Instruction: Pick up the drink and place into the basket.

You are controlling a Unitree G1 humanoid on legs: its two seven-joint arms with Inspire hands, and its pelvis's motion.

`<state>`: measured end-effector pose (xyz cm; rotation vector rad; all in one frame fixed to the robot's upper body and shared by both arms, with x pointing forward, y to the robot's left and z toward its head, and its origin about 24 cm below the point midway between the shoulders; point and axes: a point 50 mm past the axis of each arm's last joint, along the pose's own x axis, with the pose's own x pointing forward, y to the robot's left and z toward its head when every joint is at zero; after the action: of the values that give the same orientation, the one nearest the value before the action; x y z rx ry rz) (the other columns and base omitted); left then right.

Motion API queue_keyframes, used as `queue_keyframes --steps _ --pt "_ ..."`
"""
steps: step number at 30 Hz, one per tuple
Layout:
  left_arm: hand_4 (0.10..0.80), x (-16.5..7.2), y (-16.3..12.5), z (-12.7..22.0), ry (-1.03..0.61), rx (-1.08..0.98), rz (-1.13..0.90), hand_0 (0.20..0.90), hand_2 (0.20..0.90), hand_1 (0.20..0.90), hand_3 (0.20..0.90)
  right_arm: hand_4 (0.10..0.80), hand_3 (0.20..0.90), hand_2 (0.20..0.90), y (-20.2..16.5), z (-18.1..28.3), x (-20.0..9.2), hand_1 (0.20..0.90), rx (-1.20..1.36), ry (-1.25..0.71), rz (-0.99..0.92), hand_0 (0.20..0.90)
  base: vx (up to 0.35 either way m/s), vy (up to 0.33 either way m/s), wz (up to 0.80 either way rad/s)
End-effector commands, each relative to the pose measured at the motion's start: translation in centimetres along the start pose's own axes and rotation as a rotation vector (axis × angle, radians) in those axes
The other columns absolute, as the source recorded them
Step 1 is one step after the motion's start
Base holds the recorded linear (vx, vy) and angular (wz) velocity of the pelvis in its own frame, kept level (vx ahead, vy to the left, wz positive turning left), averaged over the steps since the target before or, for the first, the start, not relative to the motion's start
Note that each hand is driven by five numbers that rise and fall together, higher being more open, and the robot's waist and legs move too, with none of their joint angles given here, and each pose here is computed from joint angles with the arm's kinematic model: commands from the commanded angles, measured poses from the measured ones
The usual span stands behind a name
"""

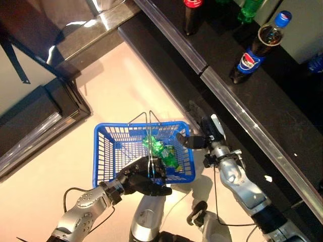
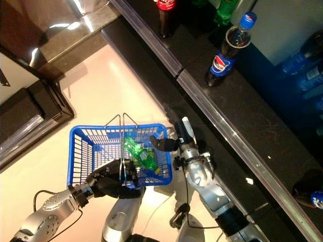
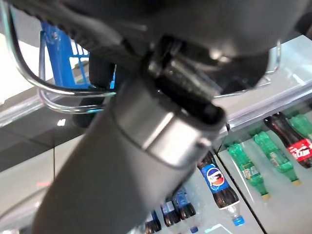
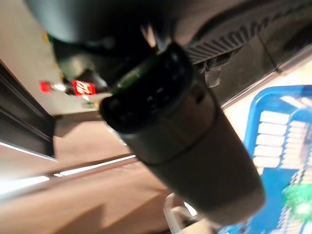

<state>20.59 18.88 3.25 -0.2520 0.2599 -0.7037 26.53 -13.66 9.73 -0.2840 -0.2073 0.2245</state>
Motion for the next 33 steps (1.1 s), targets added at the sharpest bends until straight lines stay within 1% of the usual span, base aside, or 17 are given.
queue_keyframes --steps 1,4,9,11,13,14,16,19,21,22,23,24,26,29,30,31,33 --pt "0.100 0.6 -3.7 6.4 -0.445 0.132 -0.198 0.300 0.300 0.300 0.200 0.800 0.900 0.900 -1.3 4.4 -0.6 0.900 0.047 -0.268 0.002 0.900 -0.005 -0.002 -0.17" --pt "0.100 0.4 -3.0 5.5 -0.422 0.110 -0.125 0.300 0.300 0.300 0.200 0.800 0.900 0.900 -1.8 4.0 -1.4 0.900 0.062 -0.252 -0.014 0.900 0.003 -0.007 -0.20" --pt "0.100 -1.6 0.3 1.1 -0.339 0.041 0.222 0.300 0.300 0.300 0.200 0.800 0.900 0.900 -2.2 -0.7 -4.4 0.900 0.144 -0.051 -0.089 0.900 0.040 -0.019 -0.32" --pt "0.100 -2.8 2.0 -1.5 -0.266 0.032 0.391 0.300 0.300 0.300 0.200 0.800 0.900 0.900 -1.7 -3.6 -5.8 0.900 0.199 0.091 -0.074 0.900 0.044 -0.021 -0.31" --pt "0.100 -3.7 3.1 -3.4 -0.181 0.073 0.501 0.300 0.300 0.300 0.200 0.800 0.900 0.900 -1.5 -6.2 -6.9 0.900 0.230 0.207 -0.095 0.900 0.037 -0.006 -0.37" --pt "0.100 -4.1 3.7 -4.6 -0.129 0.048 0.566 0.300 0.300 0.300 0.200 0.800 0.900 0.900 -1.4 -7.8 -7.5 0.900 0.250 0.285 -0.116 0.900 0.018 0.004 -0.41" --pt "0.100 -4.5 4.2 -5.9 -0.085 0.022 0.625 0.300 0.300 0.300 0.200 0.800 0.900 0.900 -1.2 -9.1 -8.0 0.900 0.255 0.350 -0.128 0.900 0.013 0.007 -0.33" --pt "0.100 -5.4 5.1 -8.3 0.011 -0.014 0.733 0.300 0.300 0.300 0.200 0.800 0.900 0.900 -0.6 -12.0 -9.6 0.900 0.300 0.513 -0.182 0.900 0.002 -0.008 -0.31" --pt "0.100 -6.2 5.6 -10.4 0.071 -0.090 0.834 0.300 0.300 0.300 0.200 0.800 0.900 0.900 0.0 -14.0 -11.1 0.900 0.354 0.627 -0.228 0.900 -0.006 -0.036 -0.24" --pt "0.100 -7.0 5.8 -12.3 0.103 -0.221 0.950 0.300 0.300 0.300 0.200 0.800 0.900 0.900 0.6 -15.7 -12.5 0.900 0.377 0.732 -0.261 0.900 -0.006 -0.063 -0.34" --pt "0.100 -7.5 5.6 -14.1 0.111 -0.384 1.048 0.300 0.300 0.300 0.200 0.800 0.900 0.900 0.9 -16.7 -13.4 0.900 0.355 0.797 -0.270 0.900 0.002 -0.070 -0.48" --pt "0.100 -8.2 5.4 -15.4 0.109 -0.493 1.139 0.300 0.300 0.300 0.200 0.800 0.900 0.900 1.1 -17.5 -14.1 0.900 0.361 0.842 -0.280 0.900 0.015 -0.071 -0.49" --pt "0.100 -10.1 5.0 -17.5 0.132 -0.629 1.323 0.300 0.300 0.300 0.200 0.800 0.900 0.900 2.0 -19.3 -16.2 0.900 0.381 0.974 -0.305 0.900 0.017 -0.098 -0.22" --pt "0.100 -11.6 4.0 -19.4 0.235 -0.626 1.436 0.300 0.300 0.300 0.200 0.800 0.900 0.900 2.6 -21.2 -20.3 0.900 0.337 1.185 -0.329 0.900 0.025 -0.111 -0.35" --pt "0.100 -11.7 3.8 -19.6 0.264 -0.606 1.443 0.300 0.300 0.300 0.200 0.800 0.900 0.900 2.6 -21.5 -21.1 0.900 0.360 1.217 -0.336 0.900 0.045 -0.103 -0.60" --pt "0.100 -12.2 3.2 -20.3 0.298 -0.614 1.464 0.300 0.300 0.300 0.200 0.800 0.900 0.900 2.6 -21.8 -22.7 0.900 0.412 1.271 -0.345 0.900 0.042 -0.064 -0.62" --pt "0.100 -12.9 2.5 -21.0 0.317 -0.644 1.498 0.300 0.300 0.300 0.200 0.800 0.900 0.900 2.5 -22.1 -24.1 0.900 0.401 1.337 -0.331 0.900 0.054 -0.024 -0.87"
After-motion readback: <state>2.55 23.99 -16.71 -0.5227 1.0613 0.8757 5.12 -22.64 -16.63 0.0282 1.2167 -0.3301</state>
